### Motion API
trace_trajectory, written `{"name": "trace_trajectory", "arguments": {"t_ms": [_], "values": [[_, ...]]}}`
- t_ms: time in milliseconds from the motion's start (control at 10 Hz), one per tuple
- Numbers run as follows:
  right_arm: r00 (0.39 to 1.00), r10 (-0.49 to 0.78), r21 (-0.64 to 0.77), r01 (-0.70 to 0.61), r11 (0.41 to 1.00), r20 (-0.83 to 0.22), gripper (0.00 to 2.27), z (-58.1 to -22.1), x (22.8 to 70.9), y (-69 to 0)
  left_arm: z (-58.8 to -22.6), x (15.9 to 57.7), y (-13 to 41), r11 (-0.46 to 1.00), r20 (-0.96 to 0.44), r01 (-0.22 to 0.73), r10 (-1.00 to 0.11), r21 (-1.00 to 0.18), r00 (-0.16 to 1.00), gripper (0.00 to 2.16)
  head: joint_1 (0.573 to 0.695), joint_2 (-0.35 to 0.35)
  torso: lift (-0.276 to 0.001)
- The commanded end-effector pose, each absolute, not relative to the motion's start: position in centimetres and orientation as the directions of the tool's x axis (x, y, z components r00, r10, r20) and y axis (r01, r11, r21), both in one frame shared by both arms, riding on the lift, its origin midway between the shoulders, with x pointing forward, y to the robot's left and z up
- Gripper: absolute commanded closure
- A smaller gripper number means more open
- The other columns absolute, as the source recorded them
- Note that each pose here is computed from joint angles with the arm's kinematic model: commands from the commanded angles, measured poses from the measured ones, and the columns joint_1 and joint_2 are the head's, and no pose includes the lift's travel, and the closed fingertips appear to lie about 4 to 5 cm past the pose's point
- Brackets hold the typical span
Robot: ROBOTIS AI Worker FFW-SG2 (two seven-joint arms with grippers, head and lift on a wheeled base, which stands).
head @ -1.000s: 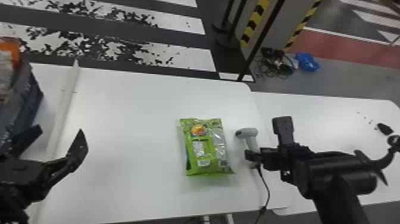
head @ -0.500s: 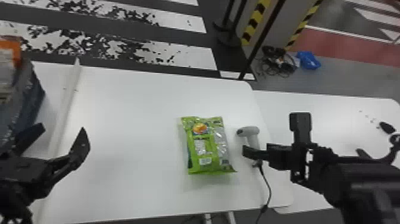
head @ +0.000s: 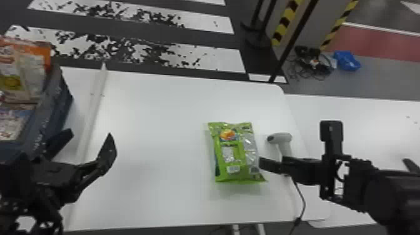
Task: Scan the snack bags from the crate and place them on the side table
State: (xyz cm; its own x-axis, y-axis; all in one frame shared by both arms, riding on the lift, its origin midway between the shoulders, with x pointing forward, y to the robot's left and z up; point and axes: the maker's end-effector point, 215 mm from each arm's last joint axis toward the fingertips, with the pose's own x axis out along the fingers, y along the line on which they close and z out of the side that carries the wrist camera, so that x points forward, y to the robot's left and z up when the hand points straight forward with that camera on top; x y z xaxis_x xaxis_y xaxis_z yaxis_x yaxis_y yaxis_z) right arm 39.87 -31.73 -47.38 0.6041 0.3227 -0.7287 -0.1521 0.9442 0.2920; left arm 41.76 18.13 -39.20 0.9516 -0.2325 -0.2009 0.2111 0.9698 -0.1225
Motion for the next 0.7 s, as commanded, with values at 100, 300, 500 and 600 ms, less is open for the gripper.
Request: {"name": "trace_trajectory", "arguments": {"t_ms": [100,300,500,600], "values": [[0.559,0.376,0.340,-0.172,0.925,-0.739,0.07,-49.4,39.7,-29.5,-39.5,41.8,18.2,0.970,-0.204,0.210,-0.232,-0.122,0.951,0.07,0.695,-0.181,-0.081],[0.537,0.400,0.353,-0.193,0.915,-0.743,0.08,-50.7,40.1,-28.2,-39.8,41.8,18.2,0.970,-0.210,0.209,-0.231,-0.123,0.950,0.07,0.695,-0.154,-0.081],[0.523,0.404,0.339,-0.220,0.915,-0.751,0.08,-52.1,40.7,-27.3,-39.9,41.9,18.2,0.970,-0.210,0.208,-0.231,-0.123,0.950,0.07,0.695,-0.134,-0.081],[0.509,0.394,0.323,-0.225,0.919,-0.766,0.18,-53.1,40.8,-27.2,-39.9,41.9,18.2,0.970,-0.211,0.208,-0.230,-0.122,0.950,0.07,0.695,-0.130,-0.081]]}}
